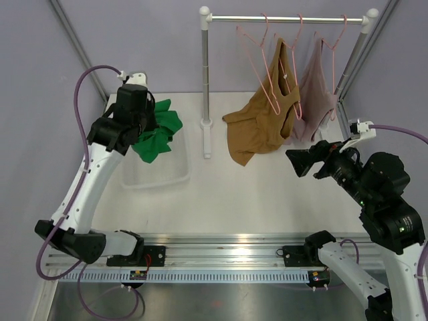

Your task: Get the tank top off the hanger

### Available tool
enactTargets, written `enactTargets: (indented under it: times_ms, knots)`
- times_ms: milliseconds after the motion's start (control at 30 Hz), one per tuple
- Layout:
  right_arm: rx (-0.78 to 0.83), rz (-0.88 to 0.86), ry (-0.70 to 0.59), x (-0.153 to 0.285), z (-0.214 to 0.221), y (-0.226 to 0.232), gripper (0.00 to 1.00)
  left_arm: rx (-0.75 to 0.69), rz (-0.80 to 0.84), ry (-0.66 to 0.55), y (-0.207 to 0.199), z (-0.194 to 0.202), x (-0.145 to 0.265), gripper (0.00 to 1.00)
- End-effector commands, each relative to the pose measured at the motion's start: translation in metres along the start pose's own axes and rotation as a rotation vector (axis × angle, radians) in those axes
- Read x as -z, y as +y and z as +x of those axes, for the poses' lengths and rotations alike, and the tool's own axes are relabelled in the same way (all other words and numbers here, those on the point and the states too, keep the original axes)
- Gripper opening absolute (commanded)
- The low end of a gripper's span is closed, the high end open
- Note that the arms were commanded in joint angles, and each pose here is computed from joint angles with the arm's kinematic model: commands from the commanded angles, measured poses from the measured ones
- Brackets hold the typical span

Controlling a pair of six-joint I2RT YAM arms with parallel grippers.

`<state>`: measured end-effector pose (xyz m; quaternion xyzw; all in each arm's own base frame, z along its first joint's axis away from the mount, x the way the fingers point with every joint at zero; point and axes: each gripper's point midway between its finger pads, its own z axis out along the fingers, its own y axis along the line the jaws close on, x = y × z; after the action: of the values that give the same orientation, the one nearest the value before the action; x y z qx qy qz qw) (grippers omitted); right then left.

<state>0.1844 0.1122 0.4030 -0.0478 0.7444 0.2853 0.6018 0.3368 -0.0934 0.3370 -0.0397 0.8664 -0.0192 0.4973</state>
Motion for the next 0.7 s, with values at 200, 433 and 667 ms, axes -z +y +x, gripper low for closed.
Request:
enactTargets:
  times_ms: [200,433,667]
  knots:
    - [-0.023,0.085,-0.093,-0.023,-0.032,-0.012,0.99,0.057,0.085,0.204,0.011,0.026,-0.072,0.02]
    - [-0.009,0.187,-0.043,-0.055,-0.052,-0.024,1.0,0.11,-0.006,0.203,0.033,0.026,-0.07,0.99]
    - [0.096,0.385,0.032,-0.081,-0.062,-0.06,0.97,0.075,0.104,0.116,0.017,0.043,-0.009,0.99]
